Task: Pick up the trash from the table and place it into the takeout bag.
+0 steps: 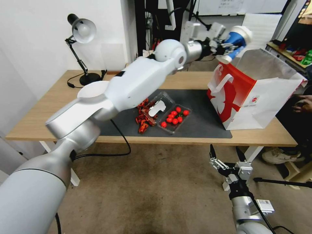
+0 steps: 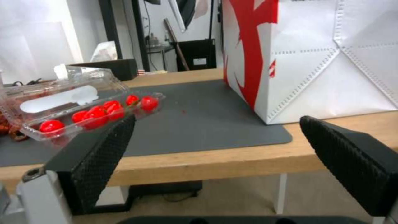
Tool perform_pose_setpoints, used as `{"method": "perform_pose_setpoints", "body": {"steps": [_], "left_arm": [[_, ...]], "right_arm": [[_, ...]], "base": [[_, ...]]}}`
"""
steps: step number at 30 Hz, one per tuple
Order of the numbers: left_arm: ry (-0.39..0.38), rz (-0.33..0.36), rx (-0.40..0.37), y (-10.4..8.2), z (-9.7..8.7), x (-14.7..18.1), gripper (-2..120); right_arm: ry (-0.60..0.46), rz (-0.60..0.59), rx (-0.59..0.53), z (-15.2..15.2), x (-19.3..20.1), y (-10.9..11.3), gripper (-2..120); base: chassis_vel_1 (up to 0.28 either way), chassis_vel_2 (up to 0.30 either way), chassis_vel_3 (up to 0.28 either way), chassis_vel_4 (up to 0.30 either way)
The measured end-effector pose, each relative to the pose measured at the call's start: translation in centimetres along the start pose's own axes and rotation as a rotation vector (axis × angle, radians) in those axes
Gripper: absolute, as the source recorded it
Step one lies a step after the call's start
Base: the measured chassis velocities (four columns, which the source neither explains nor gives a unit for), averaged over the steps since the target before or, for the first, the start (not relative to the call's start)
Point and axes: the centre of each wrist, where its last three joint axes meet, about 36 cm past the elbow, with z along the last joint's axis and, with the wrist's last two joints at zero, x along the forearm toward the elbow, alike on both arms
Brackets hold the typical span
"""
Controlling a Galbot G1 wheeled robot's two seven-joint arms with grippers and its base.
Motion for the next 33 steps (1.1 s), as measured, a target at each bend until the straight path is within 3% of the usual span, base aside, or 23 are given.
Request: {"method": "perform_pose_setpoints", "body": {"steps": [8, 23, 29, 31, 33], "left_arm": [[0.004, 0.096, 0.001, -1.4, 1.9, -2.3, 34], [0.056, 0.079, -0.026, -1.3, 4.0, -2.3, 33], [0.055, 0.095, -0.033, -1.8, 3.9, -2.3, 52], [0.053, 0.101, -0.037, -2.0, 3.7, -2.3, 64], [0.051, 0.103, -0.039, -2.1, 3.5, -2.3, 67]], "right_arm": [[-0.007, -0.002, 0.008, -0.2, -0.1, -0.3, 100], [-0.002, 0.004, 0.002, -0.1, 0.2, -0.1, 100], [-0.006, 0.004, 0.003, -0.3, 0.2, 0.0, 100], [-0.007, 0.004, 0.003, -0.3, 0.2, 0.1, 100], [-0.007, 0.004, 0.003, -0.3, 0.2, 0.1, 100]], "base": [[0.0, 0.0, 0.0, 0.0], [0.0, 0.0, 0.0, 0.0], [0.0, 0.0, 0.0, 0.0], [0.0, 0.0, 0.0, 0.0], [0.0, 0.0, 0.0, 0.0]]}}
